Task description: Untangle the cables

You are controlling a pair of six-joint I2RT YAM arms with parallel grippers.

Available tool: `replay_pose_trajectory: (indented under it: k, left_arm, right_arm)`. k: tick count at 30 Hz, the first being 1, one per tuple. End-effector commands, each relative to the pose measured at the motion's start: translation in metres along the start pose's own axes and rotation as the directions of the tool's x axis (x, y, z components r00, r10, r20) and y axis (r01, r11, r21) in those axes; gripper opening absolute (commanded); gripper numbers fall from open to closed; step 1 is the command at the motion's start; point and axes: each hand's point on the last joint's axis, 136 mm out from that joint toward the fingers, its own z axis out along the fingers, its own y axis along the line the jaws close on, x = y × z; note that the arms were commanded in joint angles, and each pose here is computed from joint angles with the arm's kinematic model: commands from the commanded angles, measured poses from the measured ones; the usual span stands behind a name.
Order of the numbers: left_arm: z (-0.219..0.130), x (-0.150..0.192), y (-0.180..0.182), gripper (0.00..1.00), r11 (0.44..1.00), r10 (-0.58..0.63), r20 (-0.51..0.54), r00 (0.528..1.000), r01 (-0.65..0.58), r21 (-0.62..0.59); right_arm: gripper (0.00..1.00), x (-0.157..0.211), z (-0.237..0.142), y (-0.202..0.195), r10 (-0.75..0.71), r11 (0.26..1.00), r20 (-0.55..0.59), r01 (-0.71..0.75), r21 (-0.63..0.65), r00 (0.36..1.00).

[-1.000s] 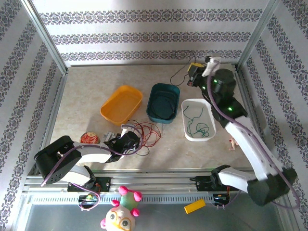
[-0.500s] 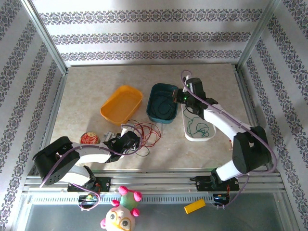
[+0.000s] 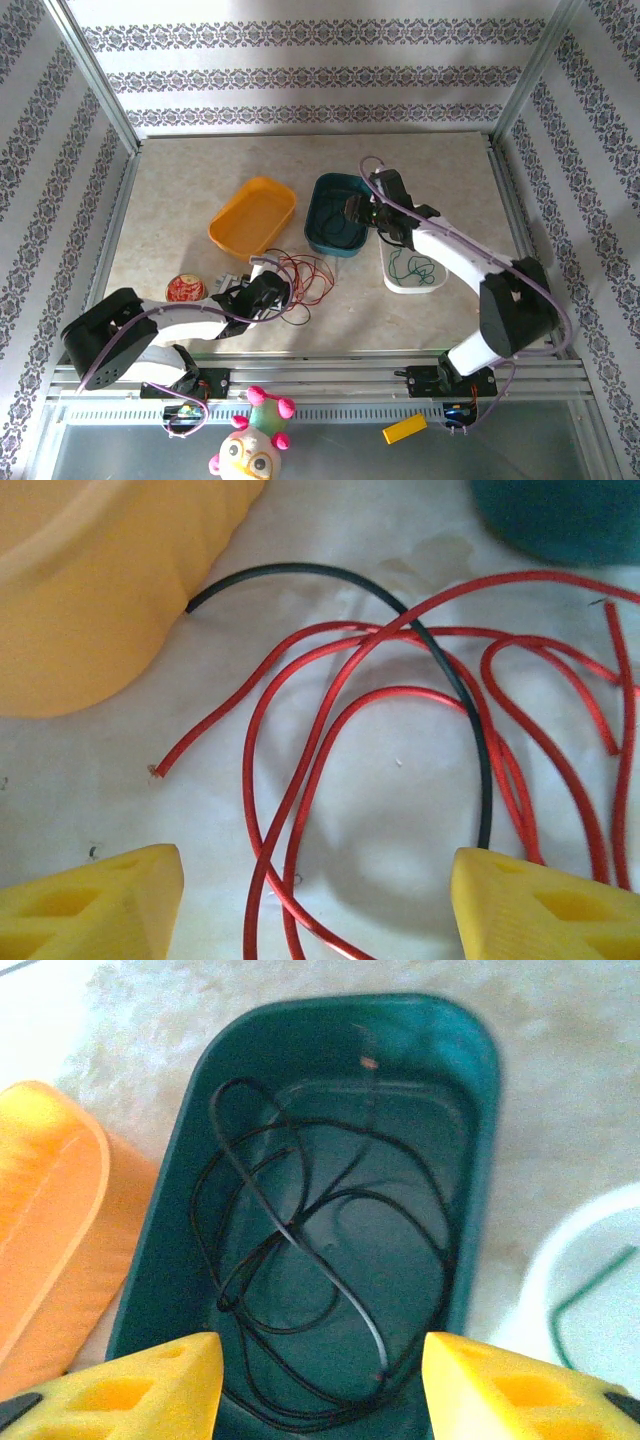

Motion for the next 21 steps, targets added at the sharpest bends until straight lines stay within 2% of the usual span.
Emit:
replay_pose_trajectory:
  k: [1,3,6,9,12,14,18,21]
  left_arm:
    - [-0.005,-0.012,0.002,0.71,1.0,-0.019,0.033,0.999,0.019,-0.01]
    - [-0.009,-0.019,0.001,0.71,1.0,-0.023,0.055,0.998,0.023,-0.001]
    - [-0.014,-0.029,0.001,0.72,0.999,-0.035,0.088,0.996,0.034,0.01]
    - [-0.021,-0.037,0.0,0.72,0.999,-0.042,0.117,0.992,0.039,0.025]
    - [-0.027,-0.043,0.001,0.72,0.999,-0.039,0.135,0.99,0.036,0.023]
    - [-0.03,-0.045,0.008,0.72,0.999,-0.04,0.141,0.989,0.041,-0.01]
    - [-0.041,-0.047,0.046,0.72,0.973,-0.092,0.168,0.982,0.124,-0.197]
    - [-0.05,-0.044,0.069,0.72,0.938,-0.115,0.185,0.976,0.168,-0.304]
  right_arm:
    - [0.62,-0.013,-0.039,-0.013,-0.065,0.99,0.117,0.049,0.135,0.991]
    - [0.62,-0.006,-0.051,-0.009,-0.107,0.986,0.119,0.09,0.138,0.987]
    - [0.62,0.03,-0.056,0.024,-0.184,0.982,0.039,0.185,-0.024,0.982]
    - [0.61,0.092,-0.061,0.067,-0.31,0.927,-0.088,0.28,-0.249,0.947]
    - [0.59,0.161,-0.067,0.097,-0.421,0.854,-0.2,0.312,-0.417,0.885]
    - [0.58,0.198,-0.069,0.109,-0.466,0.82,-0.263,0.301,-0.487,0.845]
    - [0.57,0.247,-0.06,0.113,-0.527,0.805,-0.362,0.315,-0.503,0.769]
    - [0.57,0.263,-0.047,0.114,-0.56,0.805,-0.387,0.37,-0.464,0.733]
